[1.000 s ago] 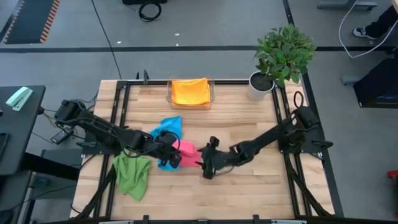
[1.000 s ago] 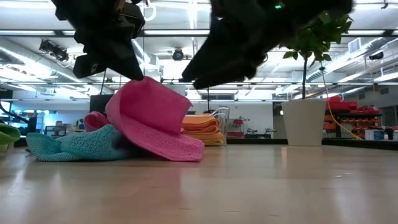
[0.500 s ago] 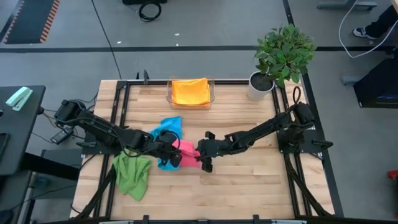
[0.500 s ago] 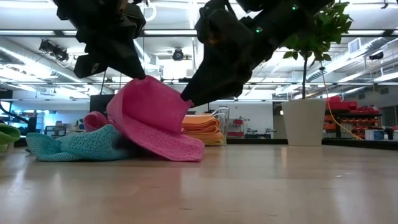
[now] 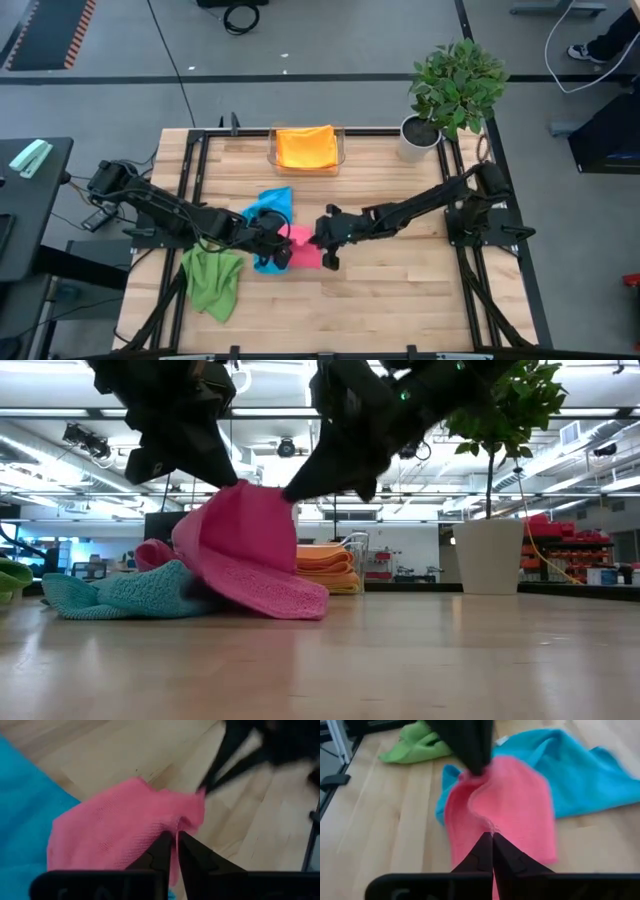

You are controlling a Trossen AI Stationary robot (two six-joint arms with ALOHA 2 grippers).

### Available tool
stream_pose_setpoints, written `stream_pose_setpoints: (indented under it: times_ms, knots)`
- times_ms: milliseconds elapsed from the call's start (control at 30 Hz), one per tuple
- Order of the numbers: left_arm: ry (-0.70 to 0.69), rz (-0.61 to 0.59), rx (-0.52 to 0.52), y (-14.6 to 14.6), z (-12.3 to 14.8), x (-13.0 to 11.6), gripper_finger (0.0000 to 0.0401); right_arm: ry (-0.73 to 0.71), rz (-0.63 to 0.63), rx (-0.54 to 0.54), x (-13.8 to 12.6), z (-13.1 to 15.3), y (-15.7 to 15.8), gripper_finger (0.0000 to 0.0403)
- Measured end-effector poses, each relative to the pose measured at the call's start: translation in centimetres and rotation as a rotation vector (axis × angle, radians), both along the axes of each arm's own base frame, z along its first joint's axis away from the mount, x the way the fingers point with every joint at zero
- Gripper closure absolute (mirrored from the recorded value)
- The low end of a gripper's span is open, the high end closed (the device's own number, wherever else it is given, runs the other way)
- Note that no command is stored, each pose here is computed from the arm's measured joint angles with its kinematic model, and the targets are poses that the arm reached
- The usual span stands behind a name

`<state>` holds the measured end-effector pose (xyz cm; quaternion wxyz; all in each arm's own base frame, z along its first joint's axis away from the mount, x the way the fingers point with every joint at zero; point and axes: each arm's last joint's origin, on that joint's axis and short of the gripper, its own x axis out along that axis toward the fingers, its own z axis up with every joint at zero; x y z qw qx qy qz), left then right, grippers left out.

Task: Fold microfiber towels
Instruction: Fold the pink microfiber towel

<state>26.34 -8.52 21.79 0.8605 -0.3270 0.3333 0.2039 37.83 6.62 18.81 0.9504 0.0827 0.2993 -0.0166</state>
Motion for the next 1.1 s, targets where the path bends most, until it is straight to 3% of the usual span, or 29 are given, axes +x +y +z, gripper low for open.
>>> stream_pose_setpoints:
  times_ms: [167,333,567,700,900,967,1100]
  knots:
    - [-0.016,-0.094,0.011,0.2,1.2,-0.6,0.0301,0.135,-0.009,-0.052,-1.5,4.2,-1.5,0.0400]
    - [-0.093,-0.081,-0.006,1.4,3.8,-2.2,0.0232,0.293,-0.051,-0.091,-3.2,7.6,-4.1,0.0401]
    - [-0.195,-0.064,-0.030,2.1,5.9,-3.4,0.0184,0.391,-0.147,-0.088,-3.8,7.4,-8.0,0.0402]
    - [-0.144,-0.074,-0.026,1.1,4.2,-2.1,0.0186,0.398,-0.202,-0.077,-3.9,7.3,-10.0,0.0402]
    - [-0.141,-0.172,0.027,-2.0,-0.9,2.8,0.0214,0.433,-0.236,-0.022,-4.5,7.1,-12.3,0.0402]
    - [-0.090,-0.105,-0.032,-2.7,-3.0,4.3,0.0226,0.446,-0.241,-0.015,-4.7,7.1,-12.7,0.0403]
    - [-0.039,0.156,-0.238,-3.4,-6.6,7.2,0.0251,0.472,-0.209,0.003,-5.1,7.1,-13.0,0.0403]
